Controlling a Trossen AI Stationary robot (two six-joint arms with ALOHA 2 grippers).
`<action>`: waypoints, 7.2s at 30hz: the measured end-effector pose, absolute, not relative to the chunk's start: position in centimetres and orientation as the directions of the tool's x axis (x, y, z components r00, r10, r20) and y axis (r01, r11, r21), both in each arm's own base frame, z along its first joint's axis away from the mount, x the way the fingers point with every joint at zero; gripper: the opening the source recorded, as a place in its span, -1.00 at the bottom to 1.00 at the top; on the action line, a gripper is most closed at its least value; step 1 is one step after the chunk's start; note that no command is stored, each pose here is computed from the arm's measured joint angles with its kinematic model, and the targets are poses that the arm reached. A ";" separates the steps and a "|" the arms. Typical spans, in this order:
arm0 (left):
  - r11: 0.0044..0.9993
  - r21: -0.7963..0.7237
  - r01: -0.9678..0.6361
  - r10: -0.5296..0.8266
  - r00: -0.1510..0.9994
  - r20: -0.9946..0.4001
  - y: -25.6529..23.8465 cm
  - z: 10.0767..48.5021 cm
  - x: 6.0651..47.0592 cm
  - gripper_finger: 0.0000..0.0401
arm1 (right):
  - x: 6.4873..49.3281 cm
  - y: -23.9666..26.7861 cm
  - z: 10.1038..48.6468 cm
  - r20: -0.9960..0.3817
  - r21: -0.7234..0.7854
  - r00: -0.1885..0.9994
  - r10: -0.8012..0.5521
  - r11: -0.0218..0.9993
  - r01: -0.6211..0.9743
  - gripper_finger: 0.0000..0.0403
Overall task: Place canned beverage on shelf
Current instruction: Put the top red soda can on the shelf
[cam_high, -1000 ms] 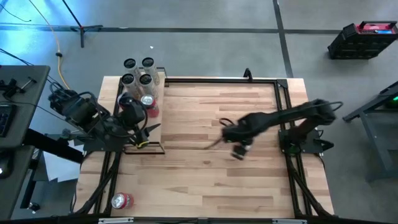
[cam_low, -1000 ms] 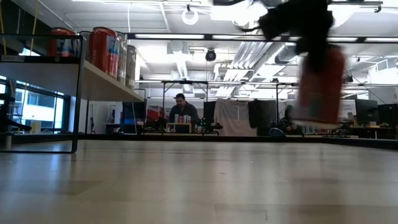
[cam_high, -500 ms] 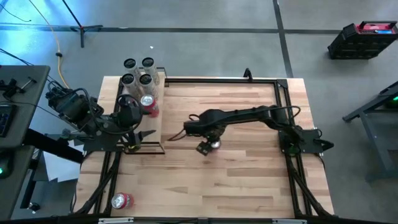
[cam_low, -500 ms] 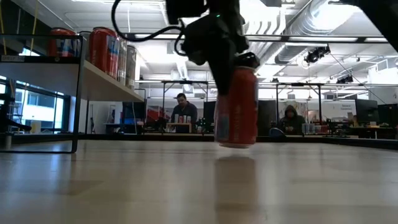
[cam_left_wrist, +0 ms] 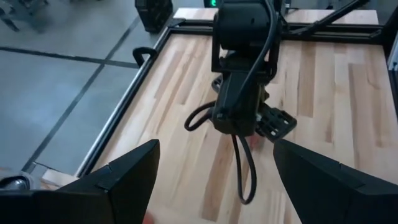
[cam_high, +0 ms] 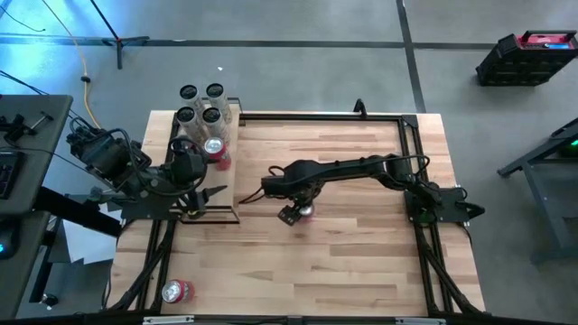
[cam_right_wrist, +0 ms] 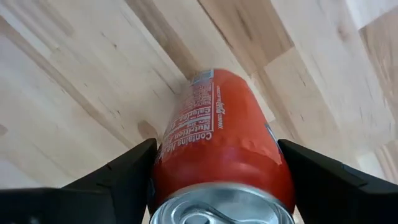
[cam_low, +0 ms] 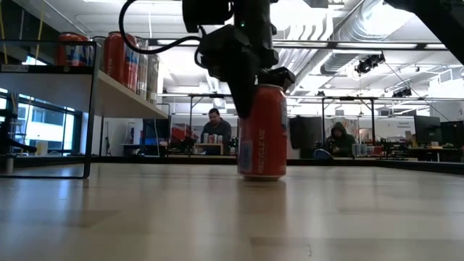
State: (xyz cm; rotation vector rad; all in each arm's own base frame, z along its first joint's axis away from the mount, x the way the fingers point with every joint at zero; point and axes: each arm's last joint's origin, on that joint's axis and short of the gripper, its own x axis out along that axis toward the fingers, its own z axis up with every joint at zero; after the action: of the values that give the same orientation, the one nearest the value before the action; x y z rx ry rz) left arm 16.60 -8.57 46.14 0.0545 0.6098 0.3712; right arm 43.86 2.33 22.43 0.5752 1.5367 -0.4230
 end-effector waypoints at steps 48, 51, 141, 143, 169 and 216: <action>0.974 0.112 -0.197 0.214 0.637 -0.741 -7.6 40.0 30.5 0.82 | 23.3 6.7 34.3 -0.872 -0.035 0.258 -0.417 0.577 0.816 0.95; 0.966 0.090 -0.242 0.221 0.593 -0.774 -6.6 38.5 32.3 0.82 | 21.4 5.8 35.5 -0.841 -0.062 0.262 -0.474 0.564 0.823 0.95; 0.987 0.098 0.128 0.063 0.258 -0.964 -3.0 22.3 44.3 0.45 | 16.2 3.2 39.5 -0.652 -0.067 0.422 -0.630 0.602 0.796 0.95; 0.985 0.108 0.133 0.074 0.238 -0.968 -3.0 23.1 44.0 0.45 | 16.2 3.2 39.5 -0.652 -0.066 0.422 -0.630 0.601 0.796 0.95; 0.984 0.177 -0.017 0.169 0.396 -0.903 -0.7 38.7 29.6 0.44 | 18.4 2.4 40.6 -0.502 -0.032 0.512 -0.697 0.607 0.794 0.95; 0.995 0.044 -0.094 0.077 0.373 -0.925 -3.2 37.3 11.1 0.44 | 25.3 2.5 38.0 -0.508 0.074 0.493 -0.706 0.535 0.842 0.95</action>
State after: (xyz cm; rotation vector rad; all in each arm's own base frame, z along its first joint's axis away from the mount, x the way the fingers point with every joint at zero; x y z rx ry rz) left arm 11.13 -3.22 37.33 -0.0169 1.1834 0.1096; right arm 25.34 2.54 37.99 0.3336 0.4513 -0.9594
